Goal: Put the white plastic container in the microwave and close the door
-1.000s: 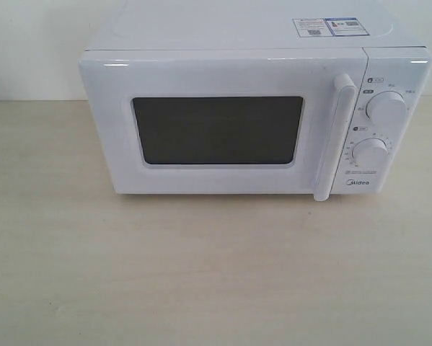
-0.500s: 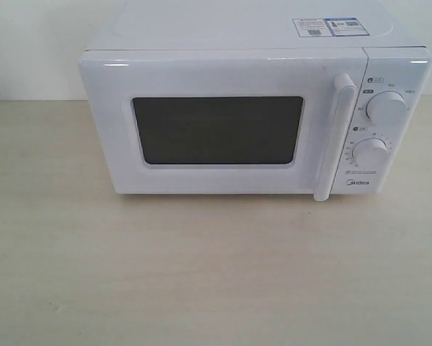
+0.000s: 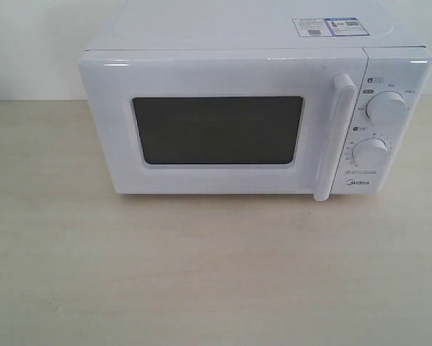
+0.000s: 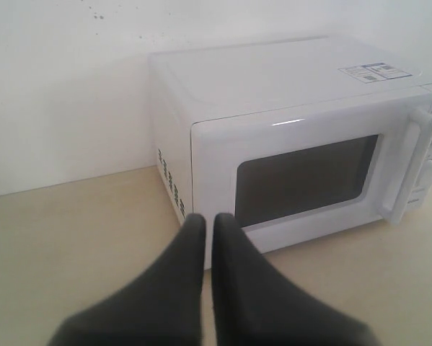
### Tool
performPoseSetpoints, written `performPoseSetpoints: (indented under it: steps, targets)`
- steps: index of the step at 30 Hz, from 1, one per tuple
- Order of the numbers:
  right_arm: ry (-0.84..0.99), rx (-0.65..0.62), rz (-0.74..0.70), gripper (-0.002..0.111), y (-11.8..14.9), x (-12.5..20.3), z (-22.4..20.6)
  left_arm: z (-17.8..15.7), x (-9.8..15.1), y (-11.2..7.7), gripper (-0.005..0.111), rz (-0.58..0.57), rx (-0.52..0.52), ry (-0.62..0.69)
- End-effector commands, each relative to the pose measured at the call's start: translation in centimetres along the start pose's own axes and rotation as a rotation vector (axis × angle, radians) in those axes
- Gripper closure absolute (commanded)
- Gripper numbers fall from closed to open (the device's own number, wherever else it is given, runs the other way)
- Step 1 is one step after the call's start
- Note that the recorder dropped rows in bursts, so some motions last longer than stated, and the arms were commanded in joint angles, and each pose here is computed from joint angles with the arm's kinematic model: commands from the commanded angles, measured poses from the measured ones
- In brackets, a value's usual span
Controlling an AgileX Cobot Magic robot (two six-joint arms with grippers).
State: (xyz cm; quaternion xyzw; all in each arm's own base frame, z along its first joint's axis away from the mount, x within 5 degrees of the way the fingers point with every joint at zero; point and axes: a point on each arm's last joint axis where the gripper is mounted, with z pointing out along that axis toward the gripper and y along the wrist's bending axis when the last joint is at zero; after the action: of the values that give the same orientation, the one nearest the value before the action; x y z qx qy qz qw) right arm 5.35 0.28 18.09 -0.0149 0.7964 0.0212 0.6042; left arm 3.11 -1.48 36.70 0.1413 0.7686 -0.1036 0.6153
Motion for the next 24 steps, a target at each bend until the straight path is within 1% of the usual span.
performPoseSetpoints:
  steps: [1, 9, 12, 14, 16, 17, 18, 19, 20, 22, 24]
  targets:
    - [-0.012, 0.007, -0.001, 0.109, 0.0, -0.1, 0.0, 0.0, 0.2, 0.0, 0.102, -0.008, 0.002, 0.002]
    - [-0.012, 0.007, -0.001, 0.109, 0.0, -0.1, 0.0, 0.0, 0.2, 0.0, 0.102, -0.004, 0.002, 0.002]
    - [-0.012, 0.007, -0.001, 0.109, 0.0, -0.1, 0.0, 0.1, 0.2, 0.0, 0.102, 0.025, -0.002, -0.003]
    - [-0.012, 0.007, -0.001, 0.109, 0.0, -0.1, 0.0, 0.6, 0.3, 0.2, 0.102, 0.038, -0.023, -0.039]
    - [-0.012, 0.007, -0.001, 0.109, 0.0, -0.1, 0.0, 1.7, 1.4, 0.5, 0.102, 0.071, -0.084, -0.108]
    - [-0.012, 0.007, -0.001, 0.109, 0.0, -0.1, 0.0, 2.3, 2.8, 0.9, 0.102, 0.086, -0.153, -0.173]
    - [-0.012, 0.007, -0.001, 0.109, 0.0, -0.1, 0.0, 2.6, 3.7, 1.1, 0.102, 0.083, -0.194, -0.207]
    - [-0.012, 0.007, -0.001, 0.109, 0.0, -0.1, 0.0, 2.9, 5.7, 1.4, 0.102, 0.077, -0.257, -0.259]
    - [-0.012, 0.007, -0.001, 0.109, 0.0, -0.1, 0.0, 3.1, 7.3, 1.5, 0.102, 0.063, -0.29, -0.294]
    - [-0.012, 0.007, -0.001, 0.109, 0.0, -0.1, 0.0, 3.5, 9.6, 1.5, 0.102, 0.043, -0.307, -0.305]
    - [-0.012, 0.007, -0.001, 0.109, 0.0, -0.1, 0.0, 4.2, 11.7, 1.6, 0.102, 0.036, -0.304, -0.262]
